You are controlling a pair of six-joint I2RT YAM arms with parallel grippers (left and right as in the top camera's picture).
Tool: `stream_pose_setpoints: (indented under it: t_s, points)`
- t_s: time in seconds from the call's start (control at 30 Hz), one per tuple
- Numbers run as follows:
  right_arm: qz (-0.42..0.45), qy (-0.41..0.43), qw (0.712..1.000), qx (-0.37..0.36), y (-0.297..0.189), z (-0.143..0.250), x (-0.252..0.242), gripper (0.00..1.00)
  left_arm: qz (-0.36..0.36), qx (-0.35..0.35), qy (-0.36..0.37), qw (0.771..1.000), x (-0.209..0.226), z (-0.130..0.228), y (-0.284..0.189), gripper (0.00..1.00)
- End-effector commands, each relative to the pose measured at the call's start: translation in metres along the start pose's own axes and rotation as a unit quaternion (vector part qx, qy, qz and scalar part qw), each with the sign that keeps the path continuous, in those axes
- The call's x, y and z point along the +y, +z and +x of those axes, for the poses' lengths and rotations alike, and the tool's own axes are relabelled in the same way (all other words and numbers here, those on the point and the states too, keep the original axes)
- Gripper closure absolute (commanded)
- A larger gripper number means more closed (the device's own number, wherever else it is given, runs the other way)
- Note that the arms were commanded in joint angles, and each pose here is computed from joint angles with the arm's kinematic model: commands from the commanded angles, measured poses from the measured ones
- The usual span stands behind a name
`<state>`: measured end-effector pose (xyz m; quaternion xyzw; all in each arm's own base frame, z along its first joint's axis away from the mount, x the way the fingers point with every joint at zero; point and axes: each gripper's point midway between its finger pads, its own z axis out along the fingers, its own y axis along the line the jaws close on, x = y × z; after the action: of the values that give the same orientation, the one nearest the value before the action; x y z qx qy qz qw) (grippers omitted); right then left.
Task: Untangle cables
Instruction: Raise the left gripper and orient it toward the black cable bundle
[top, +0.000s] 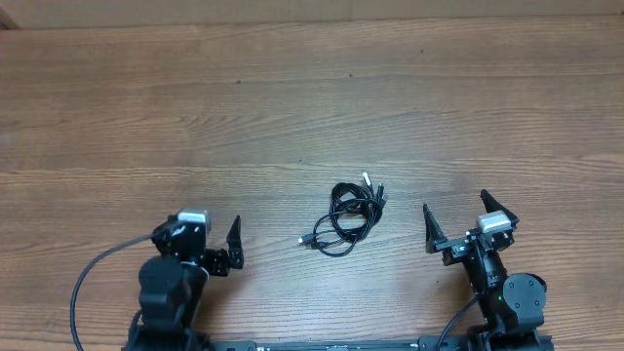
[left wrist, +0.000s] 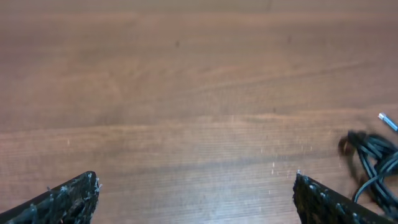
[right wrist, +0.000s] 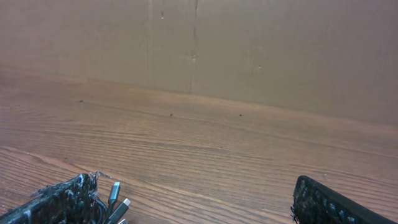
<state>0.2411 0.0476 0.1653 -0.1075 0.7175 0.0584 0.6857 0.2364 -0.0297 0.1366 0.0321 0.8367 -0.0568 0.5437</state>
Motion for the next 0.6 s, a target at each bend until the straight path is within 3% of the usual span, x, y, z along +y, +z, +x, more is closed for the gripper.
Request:
stream_pose_setpoints:
  t_s: [0.0, 0.57]
  points:
    - [-0.003, -0.004, 1.0, -0.007, -0.001, -0.005, 0.001, 0.0, -0.006, 0.027, 0.009, 1.0, 0.002, -0.009, 0.003, 0.01]
    - [-0.003, -0.004, 1.0, -0.007, -0.001, -0.005, 0.001, 0.0, -0.009, 0.194, 0.0, 0.981, 0.0, -0.033, 0.004, 0.0]
